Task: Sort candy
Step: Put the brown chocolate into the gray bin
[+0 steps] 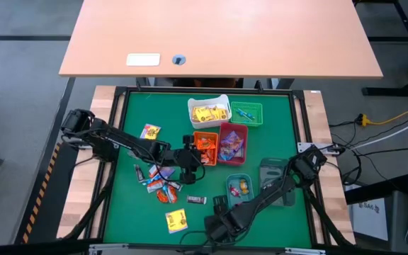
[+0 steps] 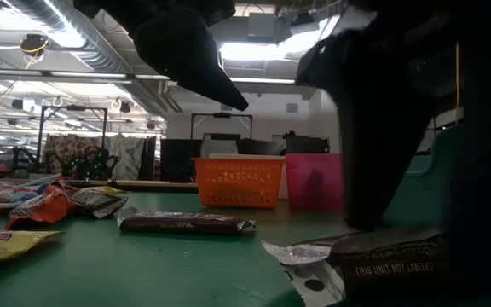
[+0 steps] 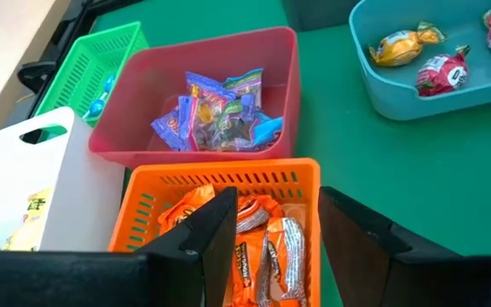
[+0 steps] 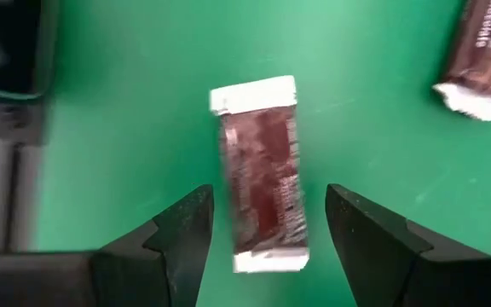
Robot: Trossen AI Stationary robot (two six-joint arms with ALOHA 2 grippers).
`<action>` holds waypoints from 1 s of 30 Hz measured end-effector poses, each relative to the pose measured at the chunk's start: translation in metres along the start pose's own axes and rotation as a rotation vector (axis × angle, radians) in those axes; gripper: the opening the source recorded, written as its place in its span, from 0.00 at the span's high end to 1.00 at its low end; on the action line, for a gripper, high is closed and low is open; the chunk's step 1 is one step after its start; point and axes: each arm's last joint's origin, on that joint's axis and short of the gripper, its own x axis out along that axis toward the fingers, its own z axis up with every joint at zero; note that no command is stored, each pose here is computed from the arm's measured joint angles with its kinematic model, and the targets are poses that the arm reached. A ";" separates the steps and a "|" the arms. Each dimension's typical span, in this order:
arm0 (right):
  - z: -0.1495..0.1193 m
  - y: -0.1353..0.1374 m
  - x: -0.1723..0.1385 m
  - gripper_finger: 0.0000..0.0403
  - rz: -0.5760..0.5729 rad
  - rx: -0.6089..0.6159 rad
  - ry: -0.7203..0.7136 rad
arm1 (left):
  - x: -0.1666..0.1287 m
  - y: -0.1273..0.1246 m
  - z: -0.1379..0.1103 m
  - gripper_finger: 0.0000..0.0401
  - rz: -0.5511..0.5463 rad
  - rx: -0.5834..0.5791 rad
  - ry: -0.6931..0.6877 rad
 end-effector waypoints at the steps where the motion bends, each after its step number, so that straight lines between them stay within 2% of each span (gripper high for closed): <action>1: -0.001 0.000 0.003 0.44 -0.003 -0.001 0.007 | 0.000 0.000 0.000 0.61 0.000 0.000 0.001; 8: -0.001 0.000 0.017 0.44 0.012 0.002 0.041 | 0.000 0.000 0.000 0.61 -0.004 0.000 -0.001; 23: -0.002 0.001 0.019 0.44 0.036 0.002 0.054 | 0.000 -0.002 0.000 0.61 -0.024 0.028 -0.002; 26: -0.002 0.001 0.019 0.48 0.048 0.002 0.058 | -0.004 -0.005 0.001 0.61 -0.034 0.035 -0.006; 30: -0.002 0.002 0.019 0.58 0.062 0.002 0.059 | -0.018 -0.008 0.004 0.61 -0.054 0.052 -0.013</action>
